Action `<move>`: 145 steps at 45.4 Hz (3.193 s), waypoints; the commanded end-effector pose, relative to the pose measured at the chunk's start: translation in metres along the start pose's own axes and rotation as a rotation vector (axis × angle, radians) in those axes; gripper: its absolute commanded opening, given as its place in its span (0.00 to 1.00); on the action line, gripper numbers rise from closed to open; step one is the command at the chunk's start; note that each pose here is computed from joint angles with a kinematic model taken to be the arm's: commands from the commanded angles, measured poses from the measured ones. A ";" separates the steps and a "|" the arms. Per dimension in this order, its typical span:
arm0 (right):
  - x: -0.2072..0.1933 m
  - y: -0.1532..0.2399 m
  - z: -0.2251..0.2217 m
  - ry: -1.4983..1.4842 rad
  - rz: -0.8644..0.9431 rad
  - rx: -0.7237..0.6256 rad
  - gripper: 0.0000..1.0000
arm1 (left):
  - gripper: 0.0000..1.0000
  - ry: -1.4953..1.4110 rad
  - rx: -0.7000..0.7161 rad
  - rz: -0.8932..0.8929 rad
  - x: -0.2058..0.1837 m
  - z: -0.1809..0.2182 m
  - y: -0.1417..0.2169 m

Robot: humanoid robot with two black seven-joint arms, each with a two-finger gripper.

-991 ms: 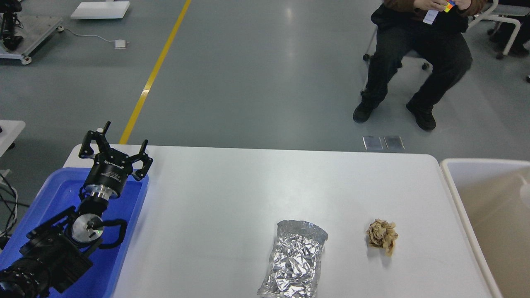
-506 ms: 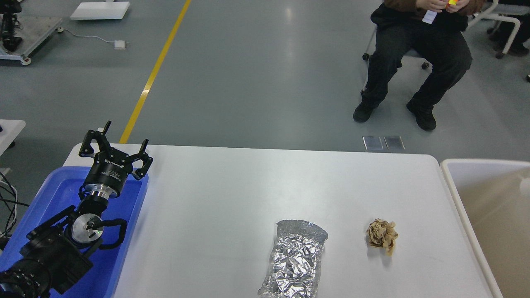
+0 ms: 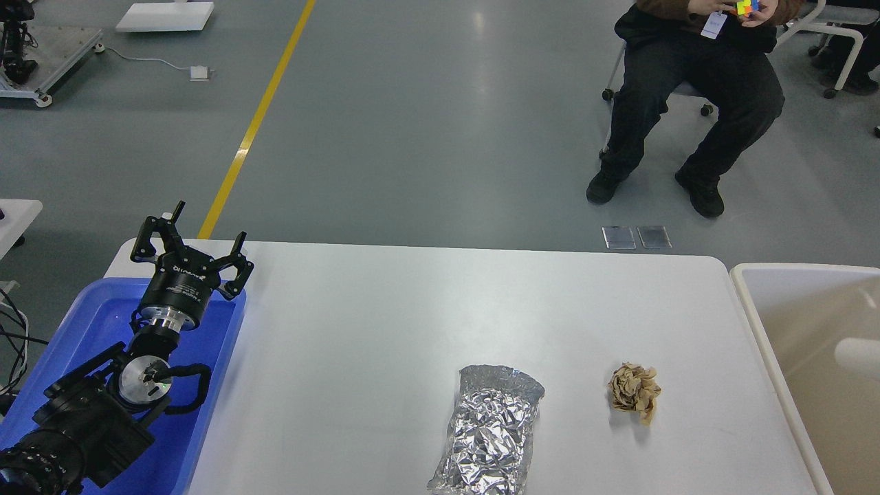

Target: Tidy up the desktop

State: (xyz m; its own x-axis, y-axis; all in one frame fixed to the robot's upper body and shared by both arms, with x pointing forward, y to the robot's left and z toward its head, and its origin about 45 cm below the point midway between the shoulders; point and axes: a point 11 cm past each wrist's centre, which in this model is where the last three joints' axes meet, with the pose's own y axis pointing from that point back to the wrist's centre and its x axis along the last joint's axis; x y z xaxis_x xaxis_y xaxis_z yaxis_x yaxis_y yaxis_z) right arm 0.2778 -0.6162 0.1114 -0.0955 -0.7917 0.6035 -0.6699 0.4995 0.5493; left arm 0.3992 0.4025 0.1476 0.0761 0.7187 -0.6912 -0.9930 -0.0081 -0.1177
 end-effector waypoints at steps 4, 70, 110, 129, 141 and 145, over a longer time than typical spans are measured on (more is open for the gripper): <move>-0.019 0.003 0.039 -0.222 0.080 -0.137 0.00 | 1.00 0.000 0.000 0.000 0.000 0.000 0.000; 0.043 0.002 -0.099 -0.966 -0.075 0.232 1.00 | 1.00 0.000 0.000 0.000 0.000 0.000 0.000; -0.176 0.045 -0.254 -1.359 -0.839 0.460 1.00 | 1.00 0.000 -0.001 0.002 0.000 0.000 0.000; -0.264 0.071 -0.257 -1.413 -0.982 0.355 1.00 | 1.00 0.000 -0.001 0.002 0.000 0.000 0.000; -0.284 0.077 -0.251 -1.426 -1.002 0.319 1.00 | 1.00 0.000 -0.001 0.001 0.000 0.000 0.000; -0.291 0.079 -0.246 -1.431 -1.006 0.300 1.00 | 1.00 0.000 -0.001 0.001 0.000 0.000 0.000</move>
State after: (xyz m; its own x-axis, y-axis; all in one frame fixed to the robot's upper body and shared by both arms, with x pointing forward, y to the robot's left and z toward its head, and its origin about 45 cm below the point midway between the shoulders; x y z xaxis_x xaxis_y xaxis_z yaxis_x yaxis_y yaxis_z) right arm 0.4426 -0.2787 0.1360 0.0204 -0.4919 -0.8704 -0.9603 -0.2518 0.1198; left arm 0.3991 0.4026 0.1474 0.0747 0.7187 -0.6913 -0.9930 -0.0098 -0.1176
